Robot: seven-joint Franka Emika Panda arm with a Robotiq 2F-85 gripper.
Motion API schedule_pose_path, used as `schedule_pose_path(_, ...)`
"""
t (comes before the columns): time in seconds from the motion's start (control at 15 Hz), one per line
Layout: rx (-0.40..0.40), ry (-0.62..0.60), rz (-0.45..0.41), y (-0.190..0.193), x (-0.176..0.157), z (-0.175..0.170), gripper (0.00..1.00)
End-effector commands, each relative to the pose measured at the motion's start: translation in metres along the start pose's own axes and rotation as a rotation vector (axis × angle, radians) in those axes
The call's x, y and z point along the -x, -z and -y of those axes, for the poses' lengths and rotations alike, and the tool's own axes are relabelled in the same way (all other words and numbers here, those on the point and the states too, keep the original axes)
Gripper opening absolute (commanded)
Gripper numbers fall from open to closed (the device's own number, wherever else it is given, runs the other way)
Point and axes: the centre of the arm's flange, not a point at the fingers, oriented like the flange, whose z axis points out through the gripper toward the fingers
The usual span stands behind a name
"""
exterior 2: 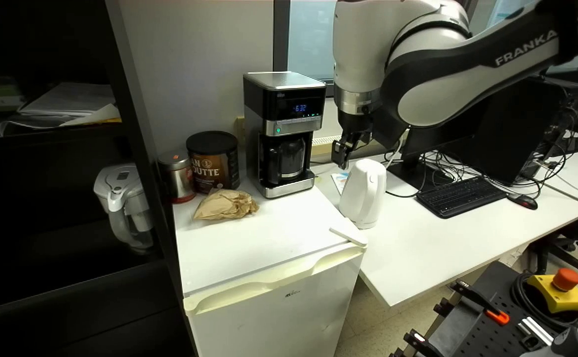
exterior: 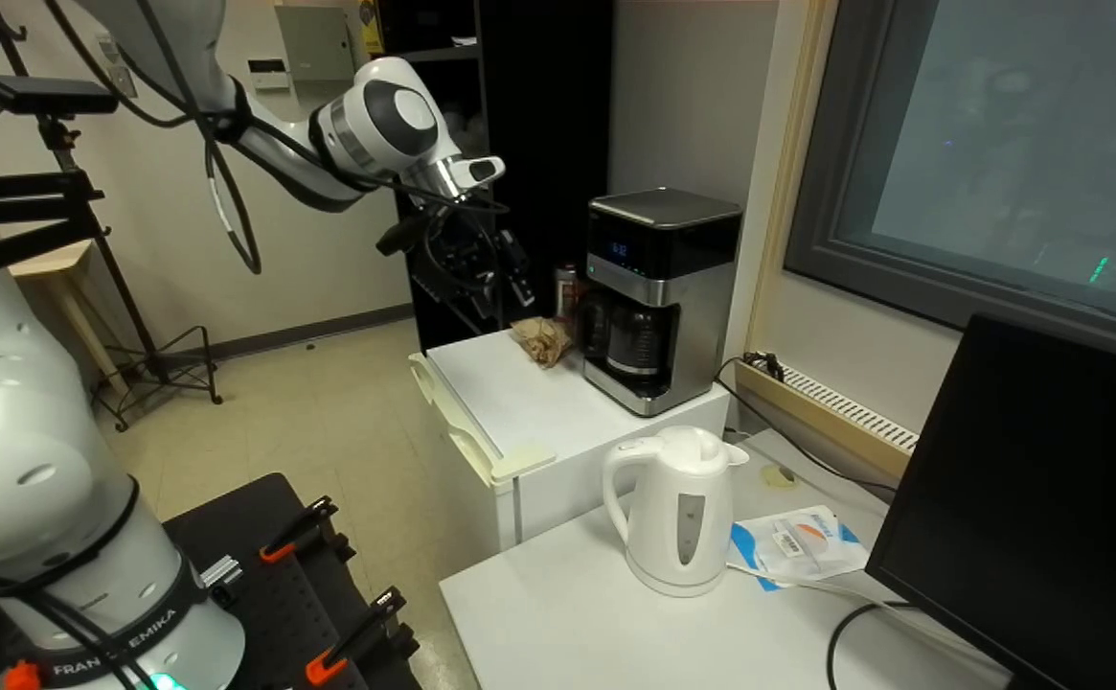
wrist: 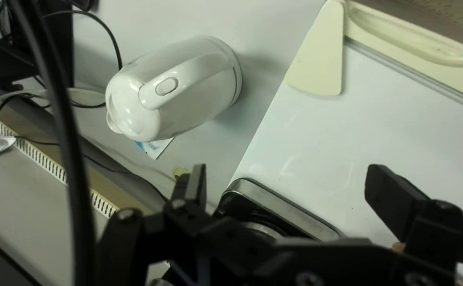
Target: Press the button on the right side of the coffee machine
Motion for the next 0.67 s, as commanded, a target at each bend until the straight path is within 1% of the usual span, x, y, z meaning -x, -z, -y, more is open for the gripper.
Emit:
schedule_pose_path(0.0, 0.04, 0.019, -0.061, -0.019, -0.028, -0.001, 0.75)
schedule_pose_path(0.07, 0.052, 0.025, -0.075, -0.023, -0.032, -0.001, 0.74)
schedule_pose_path(0.2, 0.076, 0.033, -0.117, -0.03, -0.042, -0.001, 0.6)
schedule_pose_path(0.27, 0.086, 0.034, -0.135, -0.033, -0.046, -0.001, 0.51)
schedule_pose_path(0.4, 0.105, 0.033, -0.171, -0.038, -0.055, -0.002, 0.37)
schedule_pose_path(0.6, 0.132, 0.024, -0.223, -0.043, -0.069, -0.004, 0.13)
